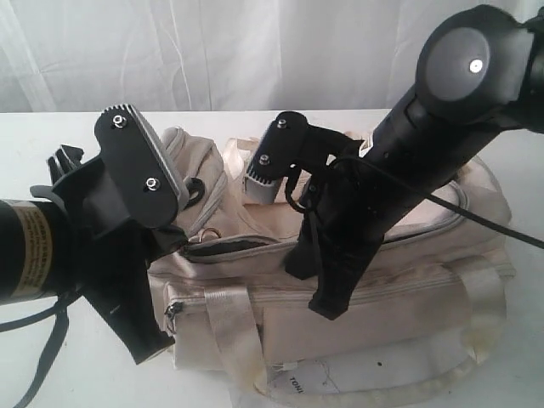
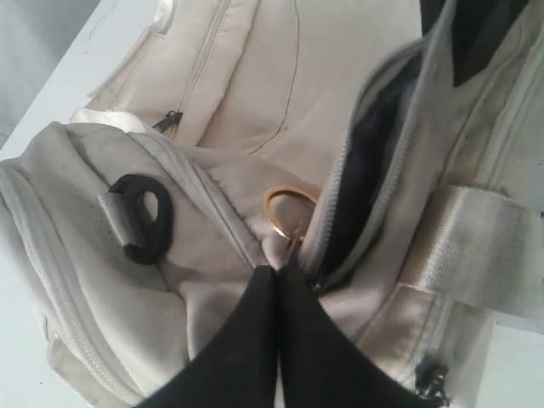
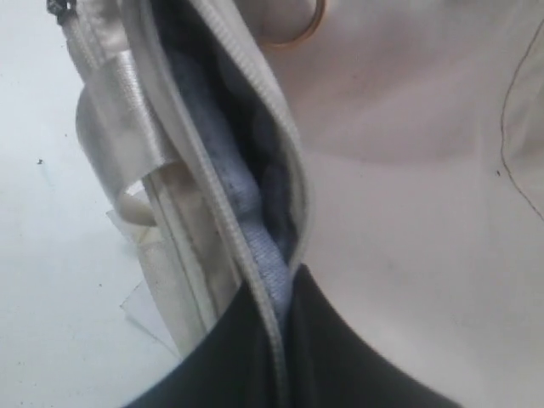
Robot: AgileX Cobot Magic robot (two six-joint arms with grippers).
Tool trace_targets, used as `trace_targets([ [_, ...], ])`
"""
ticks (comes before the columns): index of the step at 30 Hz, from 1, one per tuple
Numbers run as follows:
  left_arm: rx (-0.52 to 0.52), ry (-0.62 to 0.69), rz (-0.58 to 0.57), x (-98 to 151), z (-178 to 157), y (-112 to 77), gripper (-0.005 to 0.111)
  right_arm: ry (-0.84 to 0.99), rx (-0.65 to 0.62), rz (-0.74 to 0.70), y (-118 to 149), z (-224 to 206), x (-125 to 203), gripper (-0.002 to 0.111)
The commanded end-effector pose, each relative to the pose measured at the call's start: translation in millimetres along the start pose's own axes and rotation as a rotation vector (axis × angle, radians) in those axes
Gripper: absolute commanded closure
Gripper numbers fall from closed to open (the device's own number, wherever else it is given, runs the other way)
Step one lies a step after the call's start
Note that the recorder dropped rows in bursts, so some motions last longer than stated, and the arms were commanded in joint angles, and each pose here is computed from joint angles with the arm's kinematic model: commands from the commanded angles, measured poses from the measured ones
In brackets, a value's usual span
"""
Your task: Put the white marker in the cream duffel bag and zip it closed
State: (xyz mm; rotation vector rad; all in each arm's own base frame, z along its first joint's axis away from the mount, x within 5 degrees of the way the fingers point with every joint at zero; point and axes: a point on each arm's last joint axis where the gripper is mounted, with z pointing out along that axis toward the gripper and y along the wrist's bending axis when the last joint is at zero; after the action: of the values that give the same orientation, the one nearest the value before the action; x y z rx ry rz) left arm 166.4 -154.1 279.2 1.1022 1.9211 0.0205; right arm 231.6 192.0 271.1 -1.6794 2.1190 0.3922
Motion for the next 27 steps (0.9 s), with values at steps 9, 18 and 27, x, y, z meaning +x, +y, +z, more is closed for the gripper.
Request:
trace_targets([
  [9, -0.004, -0.001, -0.004, 1.3, -1.9, 0.5, 0.107, -0.084, 0.019, -0.017, 5.2, -10.9, -7.8, 0.060],
  [18, 0.010, -0.016, -0.021, -0.1, -2.0, -0.8, 0.107, -0.189, 0.187, -0.042, -5.5, -23.4, -16.4, 0.060],
  [27, 0.020, -0.047, -0.021, -2.9, -2.1, -1.7, 0.107, -0.234, 0.286, -0.106, -20.0, -35.4, -34.2, 0.061],
])
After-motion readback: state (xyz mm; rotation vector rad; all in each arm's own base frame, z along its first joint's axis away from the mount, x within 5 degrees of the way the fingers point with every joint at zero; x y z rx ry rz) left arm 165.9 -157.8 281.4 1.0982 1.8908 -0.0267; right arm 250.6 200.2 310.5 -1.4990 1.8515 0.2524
